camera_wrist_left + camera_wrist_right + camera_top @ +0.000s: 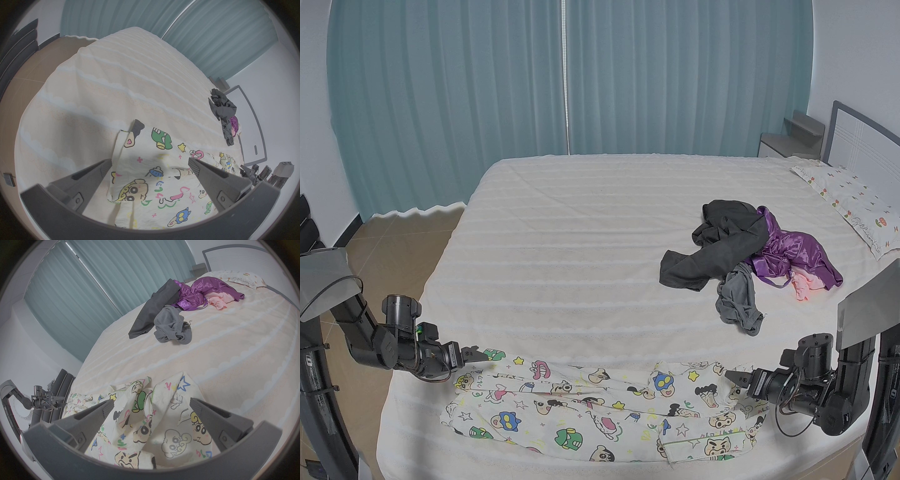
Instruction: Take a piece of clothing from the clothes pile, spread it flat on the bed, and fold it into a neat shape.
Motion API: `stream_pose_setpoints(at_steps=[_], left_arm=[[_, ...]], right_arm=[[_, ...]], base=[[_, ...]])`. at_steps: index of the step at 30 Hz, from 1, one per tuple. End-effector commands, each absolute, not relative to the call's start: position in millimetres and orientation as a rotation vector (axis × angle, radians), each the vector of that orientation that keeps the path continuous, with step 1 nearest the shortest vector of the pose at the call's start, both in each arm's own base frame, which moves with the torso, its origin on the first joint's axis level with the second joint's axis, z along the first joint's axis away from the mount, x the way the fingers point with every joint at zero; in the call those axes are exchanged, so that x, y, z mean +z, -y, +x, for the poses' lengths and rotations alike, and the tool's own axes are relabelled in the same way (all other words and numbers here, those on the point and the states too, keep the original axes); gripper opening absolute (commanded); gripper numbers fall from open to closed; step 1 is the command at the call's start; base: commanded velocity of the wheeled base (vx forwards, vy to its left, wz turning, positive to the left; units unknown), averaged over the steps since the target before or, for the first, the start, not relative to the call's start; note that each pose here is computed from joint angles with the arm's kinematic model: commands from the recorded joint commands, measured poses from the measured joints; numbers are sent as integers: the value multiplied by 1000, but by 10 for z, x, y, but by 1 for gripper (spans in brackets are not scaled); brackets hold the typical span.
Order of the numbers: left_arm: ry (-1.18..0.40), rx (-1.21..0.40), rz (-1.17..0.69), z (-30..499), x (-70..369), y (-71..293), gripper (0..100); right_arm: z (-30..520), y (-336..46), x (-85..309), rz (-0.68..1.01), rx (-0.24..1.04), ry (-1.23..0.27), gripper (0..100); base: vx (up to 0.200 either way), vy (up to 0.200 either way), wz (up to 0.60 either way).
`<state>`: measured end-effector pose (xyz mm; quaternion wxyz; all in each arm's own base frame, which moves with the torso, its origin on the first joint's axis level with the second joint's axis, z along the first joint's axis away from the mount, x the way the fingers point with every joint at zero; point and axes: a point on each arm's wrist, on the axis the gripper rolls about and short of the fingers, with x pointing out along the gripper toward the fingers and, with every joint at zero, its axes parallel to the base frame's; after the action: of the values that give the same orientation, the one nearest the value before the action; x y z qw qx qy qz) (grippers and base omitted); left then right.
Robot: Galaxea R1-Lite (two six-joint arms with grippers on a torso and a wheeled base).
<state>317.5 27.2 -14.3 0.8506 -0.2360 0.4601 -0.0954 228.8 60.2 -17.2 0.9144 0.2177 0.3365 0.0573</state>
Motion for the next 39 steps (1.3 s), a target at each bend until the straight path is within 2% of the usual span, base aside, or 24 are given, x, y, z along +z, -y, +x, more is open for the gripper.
stream_pose_setpoints(at_steps=[1,5,6,24,39], left_arm=[[-981,-198,-492,3176,-180,-249,100],[-981,-200,-490,3177,-180,-240,100],[-983,-201,-487,3173,-182,-239,0],[-950,-200,-486,3215,-111,-244,0],[-794,-263,-446,3513,58,-186,0]], right_arm=[[2291,-631,-162,449,133,-681,100],[2291,-631,-165,448,133,-682,100],[2290,-630,-180,445,130,-687,100],[2276,-642,-250,440,126,-718,100],[2268,-640,-319,433,118,-746,100]], base=[[0,0,0],[0,0,0],[0,0,0],[0,0,0],[0,0,0]])
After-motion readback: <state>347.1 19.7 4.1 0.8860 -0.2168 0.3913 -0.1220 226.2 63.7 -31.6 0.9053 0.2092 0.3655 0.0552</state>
